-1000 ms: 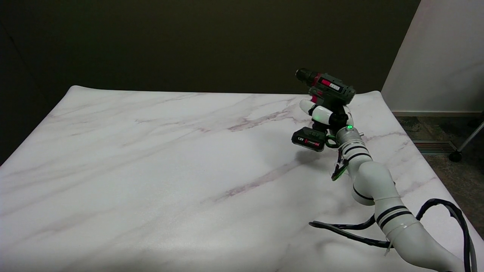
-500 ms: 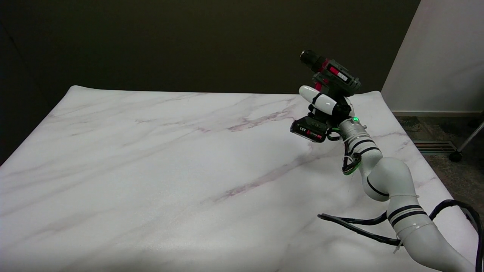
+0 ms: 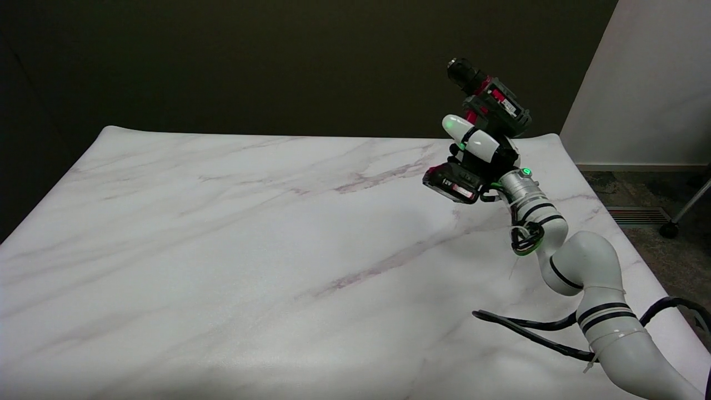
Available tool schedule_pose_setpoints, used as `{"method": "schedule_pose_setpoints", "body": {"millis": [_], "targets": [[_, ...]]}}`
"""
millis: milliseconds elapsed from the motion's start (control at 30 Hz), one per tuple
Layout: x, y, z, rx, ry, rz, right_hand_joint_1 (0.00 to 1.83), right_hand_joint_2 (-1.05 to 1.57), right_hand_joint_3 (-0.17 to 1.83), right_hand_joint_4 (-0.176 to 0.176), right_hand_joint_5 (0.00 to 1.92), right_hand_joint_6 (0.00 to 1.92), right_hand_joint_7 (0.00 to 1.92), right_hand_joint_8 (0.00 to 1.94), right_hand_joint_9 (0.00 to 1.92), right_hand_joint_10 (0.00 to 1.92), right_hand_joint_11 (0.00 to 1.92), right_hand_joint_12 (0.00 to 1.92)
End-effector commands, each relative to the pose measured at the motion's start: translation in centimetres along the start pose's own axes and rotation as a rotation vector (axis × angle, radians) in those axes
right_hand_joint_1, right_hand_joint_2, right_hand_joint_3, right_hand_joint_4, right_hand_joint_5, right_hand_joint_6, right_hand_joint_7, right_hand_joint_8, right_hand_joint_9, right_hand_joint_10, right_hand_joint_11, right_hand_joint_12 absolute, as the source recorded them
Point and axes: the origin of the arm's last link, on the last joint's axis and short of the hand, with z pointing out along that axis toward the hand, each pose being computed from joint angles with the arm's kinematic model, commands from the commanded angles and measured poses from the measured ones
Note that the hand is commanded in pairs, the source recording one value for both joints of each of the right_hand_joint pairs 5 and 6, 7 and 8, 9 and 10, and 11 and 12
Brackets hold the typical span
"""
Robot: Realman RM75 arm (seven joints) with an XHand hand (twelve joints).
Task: Pick up the power screwdriver.
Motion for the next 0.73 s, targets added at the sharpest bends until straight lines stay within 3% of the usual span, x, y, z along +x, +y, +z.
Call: {"method": "schedule_pose_setpoints", "body": {"millis": [33, 167, 267, 333, 367, 433, 567, 667, 733], "targets": [[-0.5, -0.1, -0.4, 0.04, -0.124, 0.141, 1.31, 1.57, 0.34, 0.028, 1.92, 1.92, 1.92, 1.92, 1.92, 1.92, 1.92, 1.92], [-0.3, 0.3, -0.5, 0.041, -0.171, 0.157, 1.23, 1.57, 0.38, 0.029, 1.92, 1.92, 1.92, 1.92, 1.92, 1.92, 1.92, 1.92], [-0.4, 0.5, -0.5, 0.047, -0.211, 0.173, 1.09, 1.57, 0.21, 0.024, 1.92, 1.92, 1.92, 1.92, 1.92, 1.92, 1.92, 1.92], [-0.4, 0.6, -0.6, 0.051, -0.225, 0.189, 1.04, 1.57, 0.2, 0.026, 1.92, 1.92, 1.92, 1.92, 1.92, 1.92, 1.92, 1.92], [-0.4, 0.7, -0.6, 0.053, -0.23, 0.197, 1.03, 1.57, 0.24, 0.025, 1.92, 1.92, 1.92, 1.92, 1.92, 1.92, 1.92, 1.92], [-0.3, 0.9, -0.7, 0.059, -0.235, 0.228, 1.04, 1.44, 0.72, 0.029, 1.92, 1.92, 1.92, 1.92, 1.92, 1.92, 1.92, 1.92], [-0.3, 1.3, -0.8, 0.063, -0.238, 0.277, 1.05, 1.5, 0.51, 0.035, 1.92, 1.92, 1.92, 1.92, 1.92, 1.92, 1.92, 1.92], [-0.2, 1.4, -0.9, 0.065, -0.239, 0.292, 1.03, 1.36, 0.4, 0.031, 1.92, 1.92, 1.92, 1.92, 1.92, 1.92, 1.92, 1.92], [-0.1, 1.4, -0.9, 0.065, -0.238, 0.293, 1.02, 1.18, 0.42, 0.027, 1.92, 1.92, 1.92, 1.92, 1.92, 1.92, 1.92, 1.92]]}}
